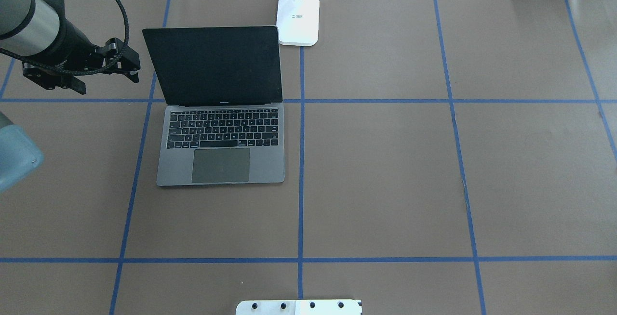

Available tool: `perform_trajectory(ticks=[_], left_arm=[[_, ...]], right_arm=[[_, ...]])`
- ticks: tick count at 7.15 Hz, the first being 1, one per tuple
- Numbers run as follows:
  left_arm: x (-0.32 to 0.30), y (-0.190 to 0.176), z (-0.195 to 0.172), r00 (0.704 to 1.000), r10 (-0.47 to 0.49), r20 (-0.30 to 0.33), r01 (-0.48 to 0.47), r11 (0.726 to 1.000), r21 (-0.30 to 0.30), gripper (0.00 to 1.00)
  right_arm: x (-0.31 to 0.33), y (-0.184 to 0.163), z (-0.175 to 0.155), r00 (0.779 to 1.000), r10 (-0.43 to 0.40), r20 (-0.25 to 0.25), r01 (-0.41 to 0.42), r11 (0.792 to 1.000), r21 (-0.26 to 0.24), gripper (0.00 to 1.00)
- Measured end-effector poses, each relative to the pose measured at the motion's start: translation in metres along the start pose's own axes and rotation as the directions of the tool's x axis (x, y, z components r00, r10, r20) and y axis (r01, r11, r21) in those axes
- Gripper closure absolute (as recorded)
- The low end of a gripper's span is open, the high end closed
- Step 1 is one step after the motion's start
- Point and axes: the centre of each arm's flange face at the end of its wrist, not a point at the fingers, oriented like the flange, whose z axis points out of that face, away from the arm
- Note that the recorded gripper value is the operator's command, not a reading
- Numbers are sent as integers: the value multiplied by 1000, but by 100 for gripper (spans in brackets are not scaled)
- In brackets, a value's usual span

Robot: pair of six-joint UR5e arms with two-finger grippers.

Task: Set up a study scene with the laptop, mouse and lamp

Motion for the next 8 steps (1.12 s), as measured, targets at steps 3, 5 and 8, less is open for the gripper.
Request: perform_trajectory(ticks=[3, 5, 8], left_arm=[[0, 0, 0, 1000, 0, 1, 0, 1000, 1, 0], [0, 0, 0, 1000, 0, 1, 0, 1000, 2, 0], [0, 0, 0, 1000, 0, 2, 0, 1000, 2, 0]], right_arm=[[-4, 12, 6, 1000, 12, 7, -12, 1000, -3, 1], [-5, 18, 8, 1000, 19, 13, -19, 1000, -3, 21], [-5, 22, 11, 999, 27, 21, -27, 1000, 1, 65]])
